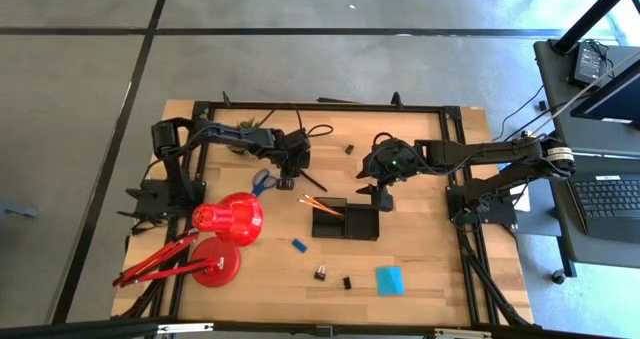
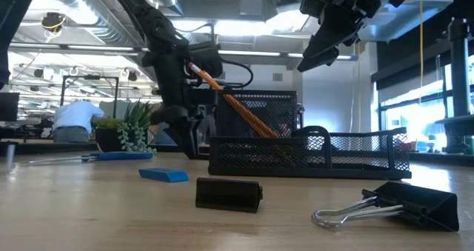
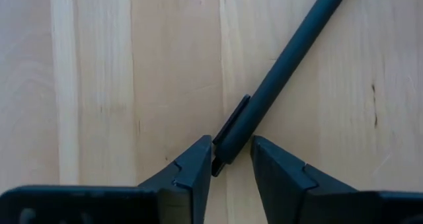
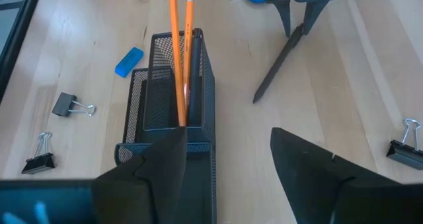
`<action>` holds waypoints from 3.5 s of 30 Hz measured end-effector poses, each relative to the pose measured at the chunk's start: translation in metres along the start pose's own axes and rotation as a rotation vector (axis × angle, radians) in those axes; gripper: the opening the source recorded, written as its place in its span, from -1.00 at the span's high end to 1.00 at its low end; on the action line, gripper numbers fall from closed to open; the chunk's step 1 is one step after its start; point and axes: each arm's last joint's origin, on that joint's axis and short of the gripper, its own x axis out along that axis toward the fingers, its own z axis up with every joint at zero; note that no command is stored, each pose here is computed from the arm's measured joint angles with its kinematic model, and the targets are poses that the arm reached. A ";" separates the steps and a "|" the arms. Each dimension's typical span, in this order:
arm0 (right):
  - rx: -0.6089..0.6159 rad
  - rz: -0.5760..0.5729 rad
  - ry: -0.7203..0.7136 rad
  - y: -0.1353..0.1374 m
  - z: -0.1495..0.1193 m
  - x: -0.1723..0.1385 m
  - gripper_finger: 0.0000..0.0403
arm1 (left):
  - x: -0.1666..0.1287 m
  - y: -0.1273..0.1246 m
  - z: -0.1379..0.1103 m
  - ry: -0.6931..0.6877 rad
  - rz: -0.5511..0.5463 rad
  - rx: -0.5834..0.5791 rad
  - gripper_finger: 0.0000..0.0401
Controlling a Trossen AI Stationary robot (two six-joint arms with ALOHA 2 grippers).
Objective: Pick and place office supplies into organizer
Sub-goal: Put the black pen into the black desk organizer
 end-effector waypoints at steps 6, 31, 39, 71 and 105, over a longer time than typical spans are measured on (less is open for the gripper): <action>-0.020 0.000 0.000 0.000 0.000 0.000 -0.10 | 0.000 -0.002 0.000 0.008 0.008 -0.002 0.56; -0.022 0.000 0.000 0.000 0.000 0.000 -0.10 | -0.002 -0.019 0.008 0.022 0.079 0.141 0.87; -0.022 0.000 -0.001 0.000 0.000 0.000 -0.10 | -0.012 -0.026 0.013 -0.014 0.129 0.165 0.88; -0.003 0.000 0.005 0.000 -0.001 0.000 -0.10 | -0.085 -0.045 0.060 -0.035 0.669 0.392 0.88; 0.312 -0.061 0.136 -0.001 -0.014 -0.003 -0.10 | -0.133 -0.133 0.063 -0.028 0.923 0.755 0.88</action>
